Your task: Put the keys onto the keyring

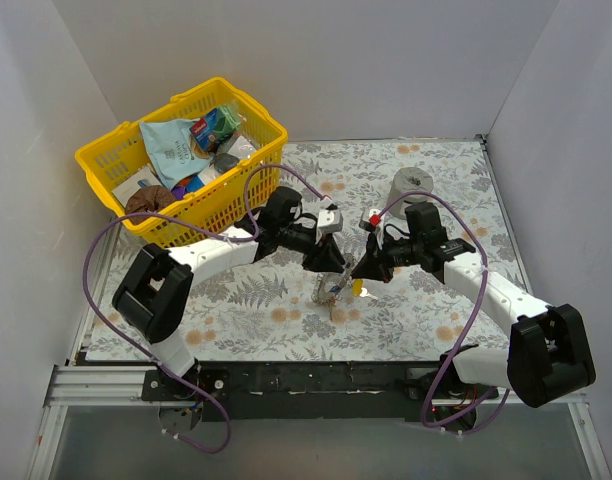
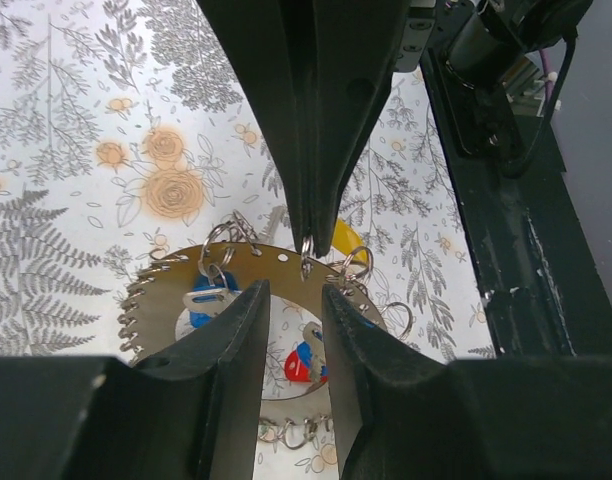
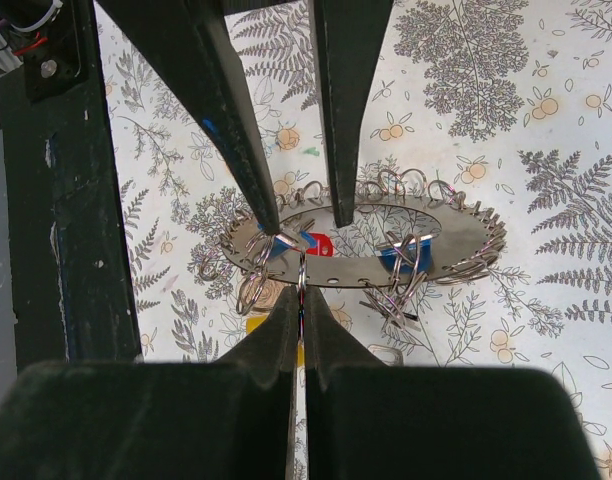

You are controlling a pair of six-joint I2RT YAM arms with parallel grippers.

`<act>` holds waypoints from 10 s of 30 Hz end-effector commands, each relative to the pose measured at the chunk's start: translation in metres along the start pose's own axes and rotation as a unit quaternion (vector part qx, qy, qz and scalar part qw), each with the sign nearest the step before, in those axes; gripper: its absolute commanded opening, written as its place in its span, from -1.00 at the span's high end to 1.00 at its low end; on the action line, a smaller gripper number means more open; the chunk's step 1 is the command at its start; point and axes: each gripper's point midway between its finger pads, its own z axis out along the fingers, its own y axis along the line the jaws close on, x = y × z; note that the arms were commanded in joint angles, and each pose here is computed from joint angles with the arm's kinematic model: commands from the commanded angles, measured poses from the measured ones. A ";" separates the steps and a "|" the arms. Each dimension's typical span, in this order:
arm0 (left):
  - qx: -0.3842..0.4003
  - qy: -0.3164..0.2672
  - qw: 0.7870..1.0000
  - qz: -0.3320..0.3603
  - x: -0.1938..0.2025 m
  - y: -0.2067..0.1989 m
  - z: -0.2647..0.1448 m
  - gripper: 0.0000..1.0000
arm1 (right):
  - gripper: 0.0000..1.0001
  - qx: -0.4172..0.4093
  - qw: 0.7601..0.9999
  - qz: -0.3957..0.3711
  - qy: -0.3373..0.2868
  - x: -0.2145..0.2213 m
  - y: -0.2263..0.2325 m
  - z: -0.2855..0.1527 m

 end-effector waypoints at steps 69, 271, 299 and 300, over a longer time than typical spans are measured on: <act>-0.046 -0.170 0.984 -0.032 -0.045 -0.001 -0.002 1.00 | 0.36 0.018 0.990 0.011 -0.142 -0.032 -0.010 -0.017; -0.027 -0.011 0.999 -0.046 0.011 -0.025 0.024 1.00 | 0.60 0.028 0.999 -0.018 -0.020 -0.008 0.017 0.003; -0.013 -0.076 0.997 -0.008 -0.001 -0.044 0.009 1.00 | 0.17 0.006 1.000 0.011 -0.016 0.014 0.022 0.011; -0.013 -0.077 0.997 -0.007 -0.001 -0.044 0.009 1.00 | 0.20 0.004 1.000 0.011 -0.016 0.015 0.023 0.012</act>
